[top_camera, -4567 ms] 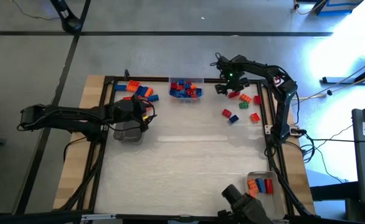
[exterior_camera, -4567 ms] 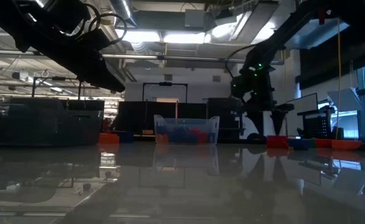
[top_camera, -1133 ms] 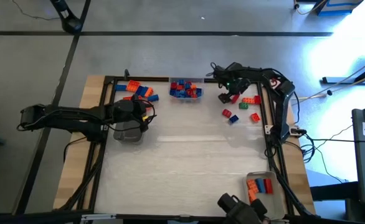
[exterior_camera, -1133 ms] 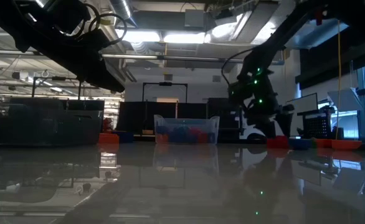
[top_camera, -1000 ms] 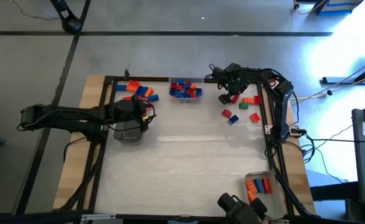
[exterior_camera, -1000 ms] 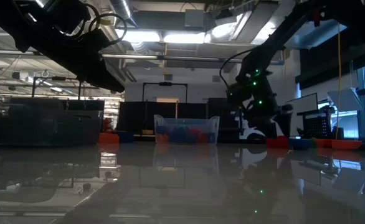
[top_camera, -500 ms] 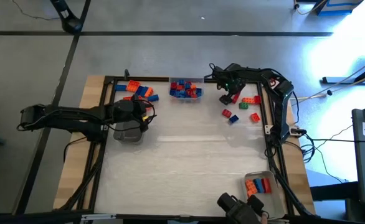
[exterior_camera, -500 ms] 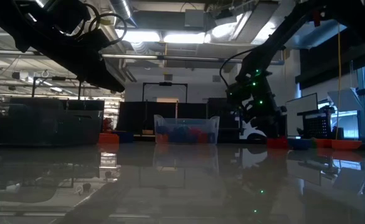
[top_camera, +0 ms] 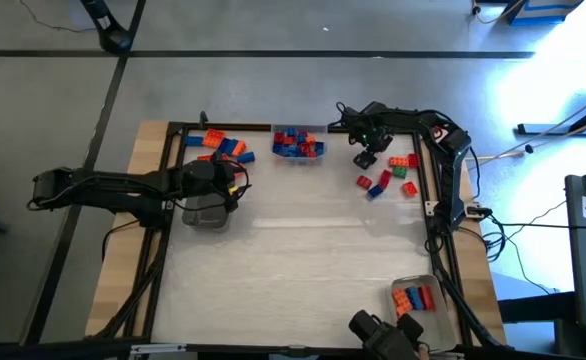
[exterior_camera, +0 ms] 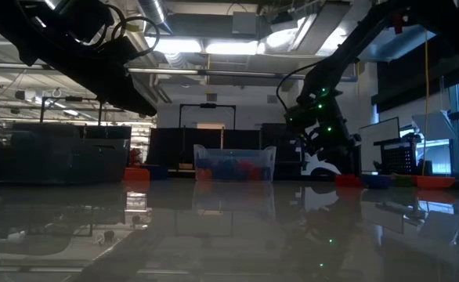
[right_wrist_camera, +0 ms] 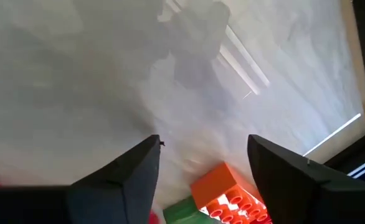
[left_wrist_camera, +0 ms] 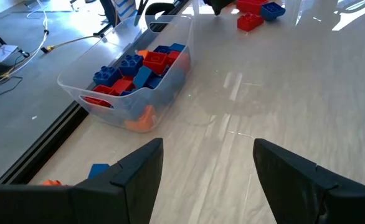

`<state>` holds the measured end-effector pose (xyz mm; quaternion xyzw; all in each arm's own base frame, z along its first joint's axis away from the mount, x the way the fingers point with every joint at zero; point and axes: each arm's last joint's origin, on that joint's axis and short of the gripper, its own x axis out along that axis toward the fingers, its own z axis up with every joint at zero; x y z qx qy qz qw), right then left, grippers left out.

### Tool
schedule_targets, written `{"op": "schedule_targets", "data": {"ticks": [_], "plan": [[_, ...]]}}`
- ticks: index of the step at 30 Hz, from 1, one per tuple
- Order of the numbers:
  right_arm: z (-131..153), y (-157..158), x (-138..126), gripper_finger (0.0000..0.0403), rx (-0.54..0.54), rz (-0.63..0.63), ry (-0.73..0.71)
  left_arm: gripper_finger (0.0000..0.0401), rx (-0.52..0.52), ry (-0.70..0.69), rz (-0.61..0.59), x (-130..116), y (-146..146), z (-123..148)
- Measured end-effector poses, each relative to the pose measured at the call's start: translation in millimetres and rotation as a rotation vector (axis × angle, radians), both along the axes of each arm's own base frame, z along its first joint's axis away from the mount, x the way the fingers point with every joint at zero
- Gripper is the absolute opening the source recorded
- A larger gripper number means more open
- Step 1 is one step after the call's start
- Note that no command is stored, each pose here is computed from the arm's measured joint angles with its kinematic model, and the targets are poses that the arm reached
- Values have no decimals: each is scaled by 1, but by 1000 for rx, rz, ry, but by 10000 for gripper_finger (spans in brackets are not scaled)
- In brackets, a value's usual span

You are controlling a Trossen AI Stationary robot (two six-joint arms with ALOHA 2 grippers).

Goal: Sort blocks by size
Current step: Put the red 8 stud game piece into the gray bin

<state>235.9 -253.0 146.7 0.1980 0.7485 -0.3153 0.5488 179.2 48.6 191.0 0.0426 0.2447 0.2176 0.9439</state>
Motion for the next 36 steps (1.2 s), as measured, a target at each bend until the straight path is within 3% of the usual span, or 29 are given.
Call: {"op": "schedule_targets", "data": {"ticks": [7, 9, 13, 21, 27, 32, 36], "plan": [[11, 2, 0, 227, 33, -28, 35, 235, 0, 0, 0, 0, 0, 0], [22, 7, 1, 229, 55, -46, 39, 235, 0, 0, 0, 0, 0, 0], [55, 22, 9, 228, -7, -59, 7, 235, 1, -4, 0, 0, 0, 0], [88, 71, 28, 229, -102, -300, -57, 235, 1, -3, 0, 0, 0, 0], [71, 108, 40, 229, -154, -403, -24, 235, 0, 1, 0, 0, 0, 0], [37, 120, 21, 229, -214, -470, 102, 235, 4, 4, -3, 0, 0, 0], [13, 120, 10, 229, -236, -508, 48, 235, 16, 9, -9, 0, 0, 0]]}}
